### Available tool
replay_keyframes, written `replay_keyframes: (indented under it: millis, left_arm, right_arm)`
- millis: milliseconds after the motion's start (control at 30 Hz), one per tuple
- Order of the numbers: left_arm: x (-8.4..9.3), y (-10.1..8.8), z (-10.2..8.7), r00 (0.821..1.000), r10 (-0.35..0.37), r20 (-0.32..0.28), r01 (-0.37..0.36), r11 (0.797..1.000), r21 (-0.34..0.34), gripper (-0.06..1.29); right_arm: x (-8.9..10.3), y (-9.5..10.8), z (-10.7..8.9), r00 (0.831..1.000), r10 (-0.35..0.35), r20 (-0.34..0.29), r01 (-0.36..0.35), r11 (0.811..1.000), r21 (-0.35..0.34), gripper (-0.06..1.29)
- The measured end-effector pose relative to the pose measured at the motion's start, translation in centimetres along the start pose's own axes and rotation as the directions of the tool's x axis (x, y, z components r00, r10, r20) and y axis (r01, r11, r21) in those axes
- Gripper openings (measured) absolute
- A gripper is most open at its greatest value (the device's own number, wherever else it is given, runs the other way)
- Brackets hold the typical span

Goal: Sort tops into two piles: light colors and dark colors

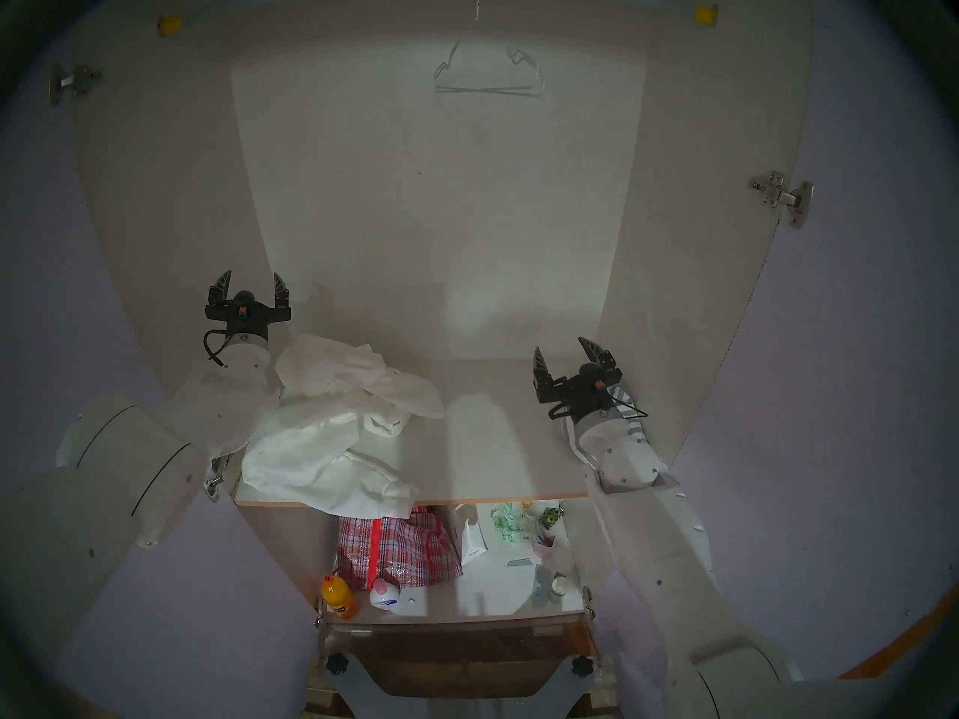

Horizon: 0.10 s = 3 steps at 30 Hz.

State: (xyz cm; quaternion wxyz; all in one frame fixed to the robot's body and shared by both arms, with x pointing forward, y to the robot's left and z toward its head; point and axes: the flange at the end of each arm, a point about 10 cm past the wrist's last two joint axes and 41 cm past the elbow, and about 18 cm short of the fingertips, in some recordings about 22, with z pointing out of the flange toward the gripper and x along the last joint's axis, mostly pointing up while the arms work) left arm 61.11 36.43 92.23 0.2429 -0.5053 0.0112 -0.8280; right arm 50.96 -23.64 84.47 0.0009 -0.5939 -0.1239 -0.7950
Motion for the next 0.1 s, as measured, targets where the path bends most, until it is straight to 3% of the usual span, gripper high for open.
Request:
replay_keyframes:
  millis: [100]
  left_arm:
    - [0.06,0.33,-0.02,1.000,0.006,0.000,-0.006,1.000,-0.012,1.26]
  right_arm:
    - [-0.64,0.20,-0.20,1.000,-0.013,0.026,0.013,1.000,-0.014,1.25]
